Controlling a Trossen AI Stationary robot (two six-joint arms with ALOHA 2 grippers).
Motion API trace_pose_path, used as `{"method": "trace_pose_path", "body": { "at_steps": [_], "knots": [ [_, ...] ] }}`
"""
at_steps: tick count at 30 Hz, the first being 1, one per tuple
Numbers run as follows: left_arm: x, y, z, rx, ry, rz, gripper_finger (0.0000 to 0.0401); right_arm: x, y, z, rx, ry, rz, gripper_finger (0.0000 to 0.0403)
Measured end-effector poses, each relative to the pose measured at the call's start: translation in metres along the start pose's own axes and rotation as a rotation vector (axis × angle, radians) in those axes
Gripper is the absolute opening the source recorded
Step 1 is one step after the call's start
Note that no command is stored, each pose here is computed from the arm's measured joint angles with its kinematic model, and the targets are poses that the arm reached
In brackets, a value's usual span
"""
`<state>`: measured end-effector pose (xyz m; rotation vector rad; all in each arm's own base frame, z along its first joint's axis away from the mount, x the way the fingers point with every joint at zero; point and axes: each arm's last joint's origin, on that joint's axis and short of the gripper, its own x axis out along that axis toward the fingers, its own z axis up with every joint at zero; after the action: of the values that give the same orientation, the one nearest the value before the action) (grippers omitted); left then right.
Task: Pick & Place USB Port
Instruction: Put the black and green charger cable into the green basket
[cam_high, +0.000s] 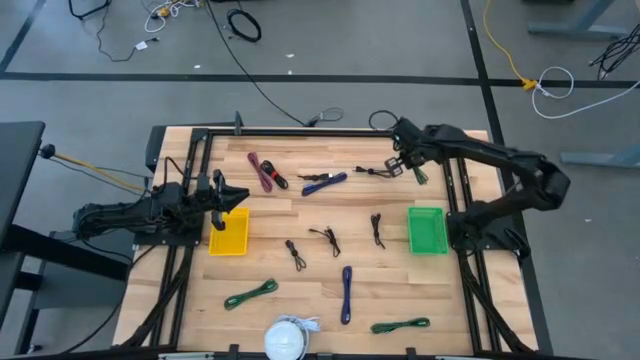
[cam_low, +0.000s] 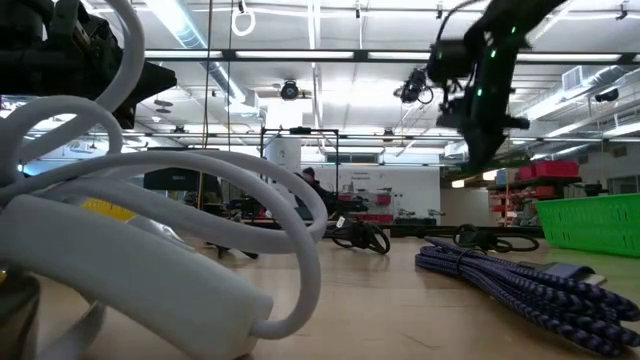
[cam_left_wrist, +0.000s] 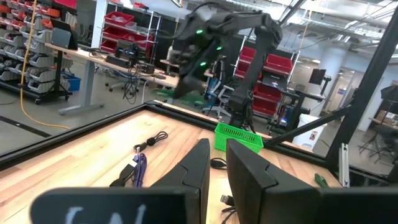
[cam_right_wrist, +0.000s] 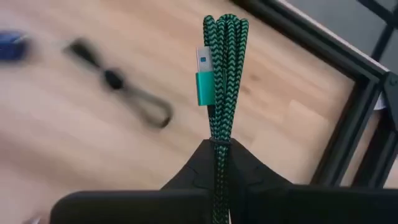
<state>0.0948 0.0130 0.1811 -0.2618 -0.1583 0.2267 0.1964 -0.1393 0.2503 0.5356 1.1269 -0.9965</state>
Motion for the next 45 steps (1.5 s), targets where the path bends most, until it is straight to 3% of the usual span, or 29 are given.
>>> {"method": "trace_pose_path", "body": {
  "at_steps": [4, 9, 21, 26, 31, 39, 45],
  "knots": [
    [0.000, 0.000, 0.000, 0.000, 0.001, 0.000, 0.0057, -0.043, 0.012, -0.020, 0.008, -0.085, 0.118, 0.0010],
    [0.000, 0.000, 0.000, -0.012, 0.002, -0.003, 0.0057, -0.078, 0.025, -0.061, 0.003, -0.108, 0.181, 0.0010],
    [0.000, 0.000, 0.000, -0.014, 0.002, -0.003, 0.0057, -0.108, 0.056, -0.139, 0.044, -0.123, 0.174, 0.0010],
    [0.000, 0.000, -0.001, -0.017, 0.006, -0.002, 0.0057, -0.099, 0.072, -0.167, 0.063, -0.125, 0.143, 0.0010],
    [0.000, 0.000, -0.001, -0.017, 0.006, -0.002, 0.0057, -0.077, 0.079, -0.189, 0.115, -0.110, 0.043, 0.0010],
    [0.000, 0.000, 0.000, -0.016, 0.005, -0.002, 0.0057, -0.047, 0.077, -0.206, 0.195, -0.115, -0.084, 0.0010],
    [0.000, 0.000, -0.001, -0.016, 0.006, -0.002, 0.0057, -0.034, 0.074, -0.212, 0.222, -0.101, -0.110, 0.0010]
  ]
}}
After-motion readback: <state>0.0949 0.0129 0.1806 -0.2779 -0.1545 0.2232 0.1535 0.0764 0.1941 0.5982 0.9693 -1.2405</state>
